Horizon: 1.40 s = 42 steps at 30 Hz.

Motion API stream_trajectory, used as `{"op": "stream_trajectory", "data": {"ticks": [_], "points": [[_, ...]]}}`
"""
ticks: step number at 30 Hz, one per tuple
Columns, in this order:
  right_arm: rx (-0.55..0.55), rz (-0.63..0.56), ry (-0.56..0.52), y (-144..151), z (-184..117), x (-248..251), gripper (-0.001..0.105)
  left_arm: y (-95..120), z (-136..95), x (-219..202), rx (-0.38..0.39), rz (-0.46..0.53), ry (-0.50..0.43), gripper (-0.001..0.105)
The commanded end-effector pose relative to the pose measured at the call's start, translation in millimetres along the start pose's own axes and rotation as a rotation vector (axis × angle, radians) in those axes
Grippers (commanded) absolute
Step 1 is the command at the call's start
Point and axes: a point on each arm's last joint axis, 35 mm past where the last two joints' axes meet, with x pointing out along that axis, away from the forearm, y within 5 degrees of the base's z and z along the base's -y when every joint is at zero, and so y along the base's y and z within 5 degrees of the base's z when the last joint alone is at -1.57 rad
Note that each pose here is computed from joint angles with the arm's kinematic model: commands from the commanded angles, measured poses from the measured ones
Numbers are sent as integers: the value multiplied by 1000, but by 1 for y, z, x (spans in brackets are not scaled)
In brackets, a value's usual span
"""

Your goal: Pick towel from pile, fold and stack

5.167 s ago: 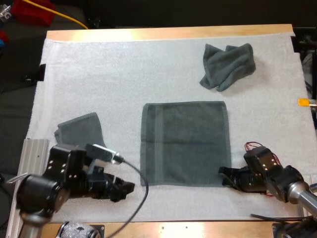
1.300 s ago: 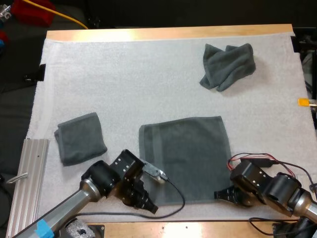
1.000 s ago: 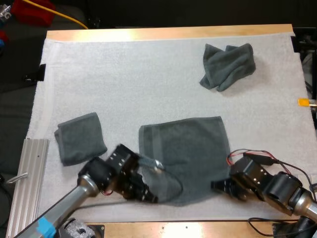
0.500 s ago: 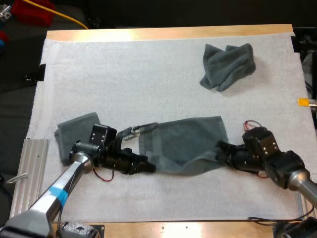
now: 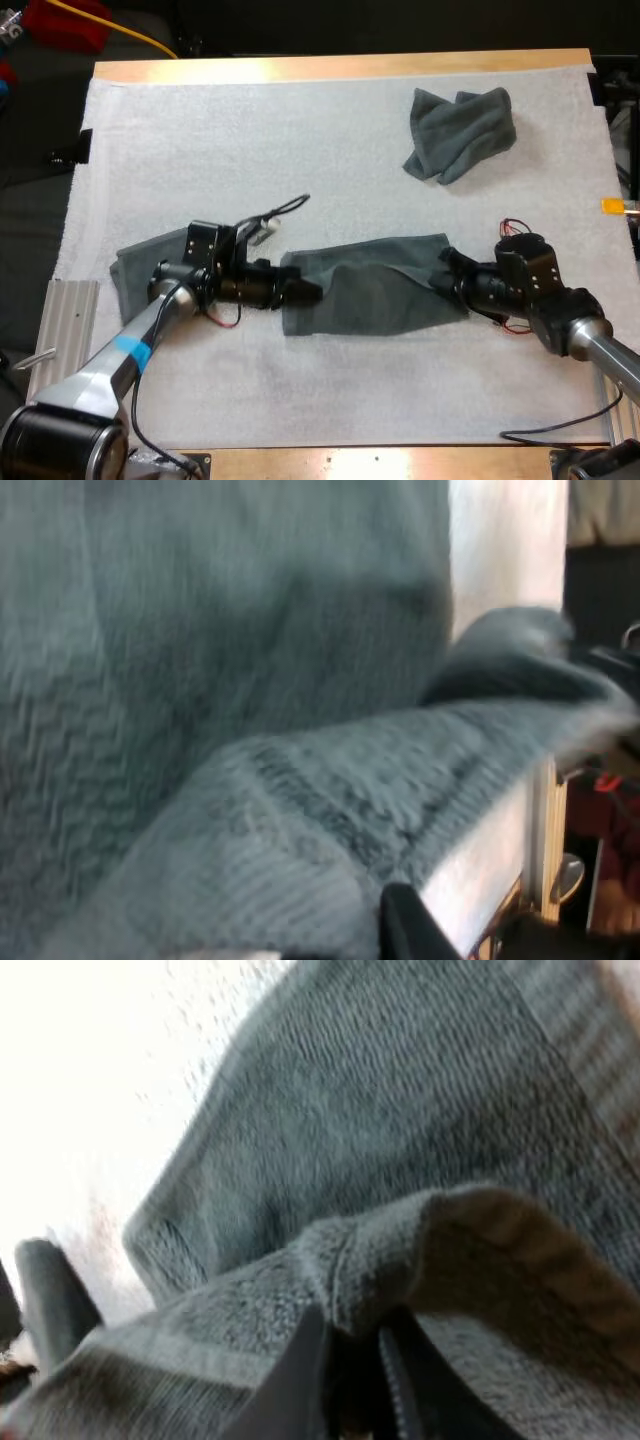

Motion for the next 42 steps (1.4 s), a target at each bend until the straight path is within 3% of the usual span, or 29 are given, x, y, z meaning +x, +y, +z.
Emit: {"op": "stream_trajectory", "data": {"ticks": [1, 25, 26, 29, 31, 33, 34, 38, 40, 42], "points": [[14, 23, -17, 1, 5, 2, 1, -5, 6, 0, 11, -18, -7, 0], [52, -24, -122, -11, 21, 22, 1, 6, 30, 10, 18, 124, -128, 1], [49, -24, -133, -11, 22, 22, 1, 6, 30, 10, 19, 130, -133, 2], [41, -15, -156, -9, 24, 22, 4, 6, 30, 10, 18, 140, -141, 21], [36, -3, -166, -8, 25, 22, 12, 6, 30, 10, 20, 144, -145, 46], [32, 5, -173, -7, 26, 22, 19, 6, 30, 10, 21, 146, -148, 66], [30, 8, -176, -7, 26, 22, 25, 6, 30, 10, 21, 146, -148, 71], [21, 21, -179, -5, 27, 21, 50, 5, 30, 10, 26, 130, -135, 64], [-42, 63, -180, -1, 29, 21, 63, 1, 28, 7, 48, 113, -132, 63], [-121, 130, -172, 4, 30, 20, 68, -4, 26, 4, 70, 103, -132, 63]]}}
